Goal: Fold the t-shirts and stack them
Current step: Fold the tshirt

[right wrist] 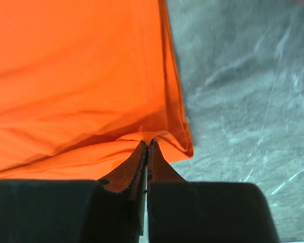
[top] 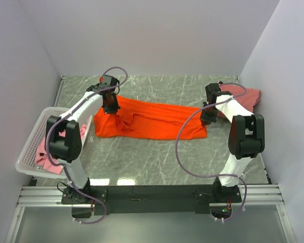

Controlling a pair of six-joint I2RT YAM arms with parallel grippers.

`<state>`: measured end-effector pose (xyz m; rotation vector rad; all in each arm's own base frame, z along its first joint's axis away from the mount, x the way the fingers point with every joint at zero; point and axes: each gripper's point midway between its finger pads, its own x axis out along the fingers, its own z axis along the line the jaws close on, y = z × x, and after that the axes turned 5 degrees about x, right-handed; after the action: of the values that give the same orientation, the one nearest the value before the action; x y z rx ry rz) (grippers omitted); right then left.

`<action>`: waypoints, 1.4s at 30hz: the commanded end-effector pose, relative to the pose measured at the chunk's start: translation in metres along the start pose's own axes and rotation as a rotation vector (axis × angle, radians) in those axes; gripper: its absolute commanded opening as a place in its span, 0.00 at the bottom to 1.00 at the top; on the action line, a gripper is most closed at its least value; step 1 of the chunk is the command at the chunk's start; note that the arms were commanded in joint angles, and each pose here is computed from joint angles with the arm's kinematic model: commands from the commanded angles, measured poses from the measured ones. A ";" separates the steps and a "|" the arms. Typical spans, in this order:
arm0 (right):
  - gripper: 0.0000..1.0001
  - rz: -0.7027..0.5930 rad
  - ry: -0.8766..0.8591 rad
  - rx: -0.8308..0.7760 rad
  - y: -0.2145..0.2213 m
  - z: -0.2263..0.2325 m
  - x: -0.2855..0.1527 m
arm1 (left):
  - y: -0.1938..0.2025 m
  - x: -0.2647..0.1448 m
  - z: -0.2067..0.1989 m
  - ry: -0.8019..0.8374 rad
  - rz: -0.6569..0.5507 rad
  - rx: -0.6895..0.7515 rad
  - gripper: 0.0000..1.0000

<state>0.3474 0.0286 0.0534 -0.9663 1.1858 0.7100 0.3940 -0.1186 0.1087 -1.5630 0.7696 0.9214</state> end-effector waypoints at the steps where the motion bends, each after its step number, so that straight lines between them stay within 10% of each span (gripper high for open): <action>1: 0.00 -0.031 0.013 -0.023 -0.019 0.005 -0.009 | -0.024 0.003 -0.012 0.062 -0.029 0.083 0.01; 42: 0.00 -0.091 0.007 0.001 -0.042 0.001 -0.038 | -0.129 -0.036 -0.030 0.385 -0.240 0.096 0.01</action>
<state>0.3696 0.0193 0.0790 -0.9889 1.1803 0.6768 0.4762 -0.1221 0.1657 -1.7108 0.9002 0.5472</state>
